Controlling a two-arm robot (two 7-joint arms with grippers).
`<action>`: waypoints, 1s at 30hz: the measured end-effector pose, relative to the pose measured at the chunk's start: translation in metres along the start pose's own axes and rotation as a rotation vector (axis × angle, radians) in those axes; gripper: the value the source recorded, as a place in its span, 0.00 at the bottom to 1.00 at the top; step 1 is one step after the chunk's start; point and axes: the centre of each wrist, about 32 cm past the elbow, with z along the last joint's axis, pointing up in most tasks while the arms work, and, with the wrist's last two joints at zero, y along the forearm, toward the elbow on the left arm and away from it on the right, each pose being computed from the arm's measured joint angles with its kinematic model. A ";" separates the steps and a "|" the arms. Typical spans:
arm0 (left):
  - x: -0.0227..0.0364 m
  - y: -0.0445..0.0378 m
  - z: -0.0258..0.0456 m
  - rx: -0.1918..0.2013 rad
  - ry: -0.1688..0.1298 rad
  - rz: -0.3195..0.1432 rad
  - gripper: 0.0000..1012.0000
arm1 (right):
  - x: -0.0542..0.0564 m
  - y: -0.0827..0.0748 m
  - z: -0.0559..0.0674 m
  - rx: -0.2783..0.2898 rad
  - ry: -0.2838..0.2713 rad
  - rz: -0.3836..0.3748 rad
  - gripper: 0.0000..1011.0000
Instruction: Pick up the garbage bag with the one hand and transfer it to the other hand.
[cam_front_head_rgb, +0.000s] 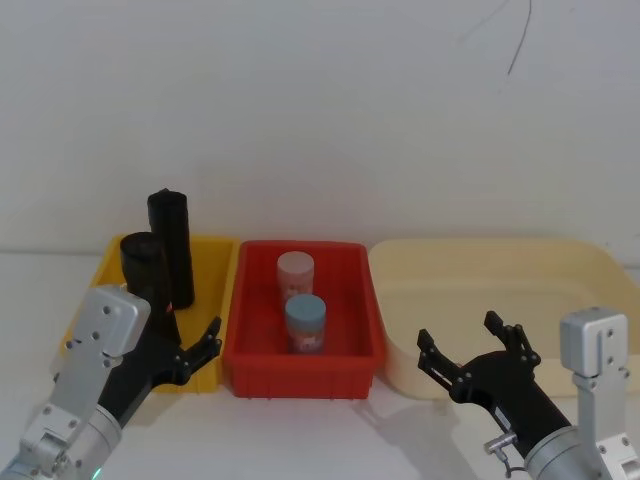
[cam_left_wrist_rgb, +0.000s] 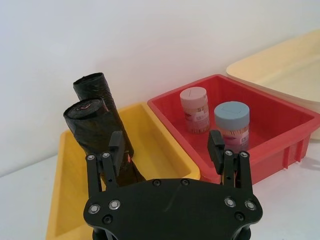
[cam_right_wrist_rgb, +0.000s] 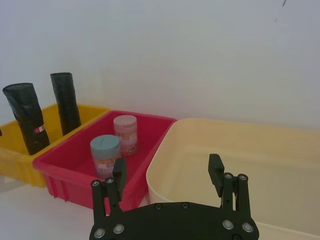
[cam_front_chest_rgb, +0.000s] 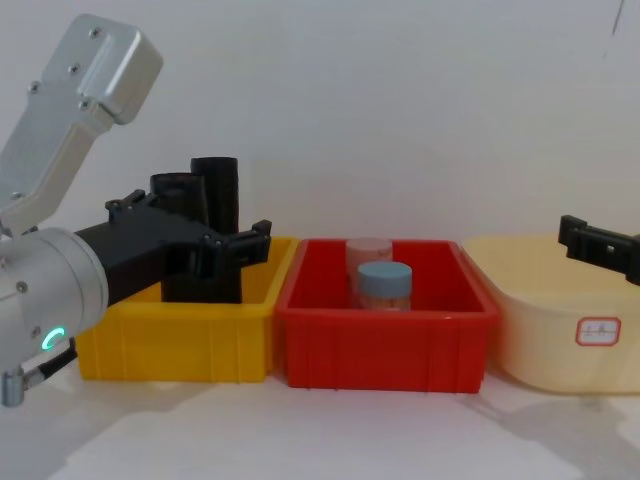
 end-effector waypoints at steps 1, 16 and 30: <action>0.0000 0.0000 0.0000 0.000 0.000 0.000 0.99 | 0.000 0.000 0.000 0.000 0.000 0.000 0.99; 0.0071 0.0020 -0.0087 -0.011 0.047 0.013 0.99 | 0.000 0.000 0.000 0.000 0.000 0.000 0.99; 0.0198 0.0039 -0.0198 -0.019 0.089 0.027 0.99 | 0.000 0.000 0.000 0.000 0.000 0.000 0.99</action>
